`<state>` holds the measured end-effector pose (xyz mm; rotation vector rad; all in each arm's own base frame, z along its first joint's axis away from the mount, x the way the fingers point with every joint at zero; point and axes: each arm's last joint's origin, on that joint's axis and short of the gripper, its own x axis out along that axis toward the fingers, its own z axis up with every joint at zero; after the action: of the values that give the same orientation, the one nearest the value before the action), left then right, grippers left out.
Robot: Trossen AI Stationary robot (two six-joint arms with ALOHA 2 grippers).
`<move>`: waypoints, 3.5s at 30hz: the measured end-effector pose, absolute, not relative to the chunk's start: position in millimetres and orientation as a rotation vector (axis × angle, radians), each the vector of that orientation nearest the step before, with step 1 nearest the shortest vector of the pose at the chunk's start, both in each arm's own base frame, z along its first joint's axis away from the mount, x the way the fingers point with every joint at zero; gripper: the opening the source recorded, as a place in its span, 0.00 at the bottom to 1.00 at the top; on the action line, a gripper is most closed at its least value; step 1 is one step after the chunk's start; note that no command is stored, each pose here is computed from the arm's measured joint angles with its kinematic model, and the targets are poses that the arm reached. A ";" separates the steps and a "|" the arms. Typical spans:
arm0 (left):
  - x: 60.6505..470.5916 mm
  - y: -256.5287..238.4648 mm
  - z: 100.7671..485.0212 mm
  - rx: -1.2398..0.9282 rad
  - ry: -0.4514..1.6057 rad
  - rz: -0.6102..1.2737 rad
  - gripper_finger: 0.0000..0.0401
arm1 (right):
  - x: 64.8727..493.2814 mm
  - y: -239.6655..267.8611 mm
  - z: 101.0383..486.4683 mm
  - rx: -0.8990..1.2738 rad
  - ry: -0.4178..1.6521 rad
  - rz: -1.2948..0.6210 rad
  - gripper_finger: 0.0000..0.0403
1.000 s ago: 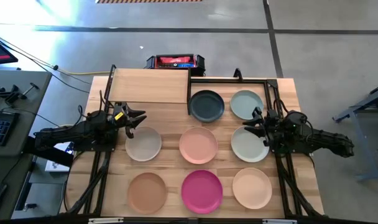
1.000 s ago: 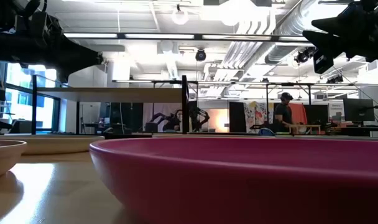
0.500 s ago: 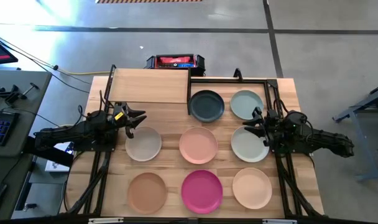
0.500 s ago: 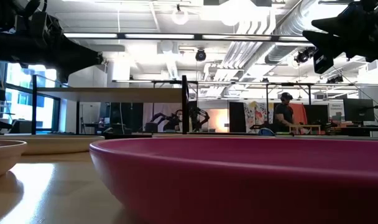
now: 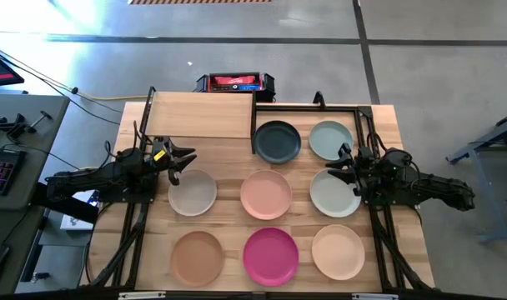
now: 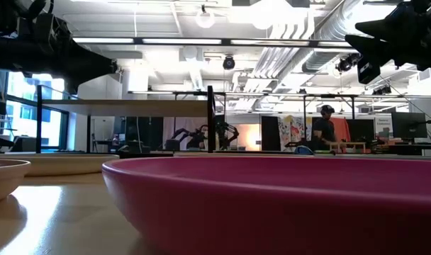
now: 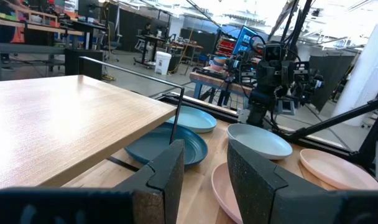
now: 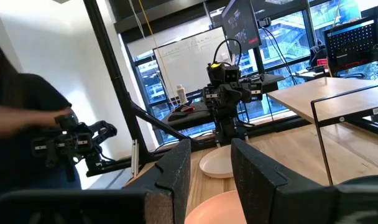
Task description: Place and stack plates onto a shelf
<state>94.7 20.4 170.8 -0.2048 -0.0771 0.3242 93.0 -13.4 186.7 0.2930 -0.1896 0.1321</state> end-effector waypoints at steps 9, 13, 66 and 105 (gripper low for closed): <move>94.7 20.4 170.8 -0.205 -0.077 0.324 0.28 | 93.0 -13.4 186.7 0.293 -0.190 0.132 0.26; 94.7 20.4 170.8 -0.205 -0.077 0.324 0.28 | 93.0 -13.4 186.7 0.293 -0.190 0.132 0.26; 94.4 20.4 174.6 -0.288 -0.130 0.316 0.28 | 92.1 -13.2 190.6 0.403 -0.221 0.154 0.26; 67.0 21.0 266.6 -0.468 -0.738 0.348 0.28 | 69.5 -13.8 248.7 0.257 -0.687 0.021 0.26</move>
<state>67.0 21.0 266.6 -0.4684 -0.7380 0.3477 69.5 -13.8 248.7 0.2571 -0.6875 0.0209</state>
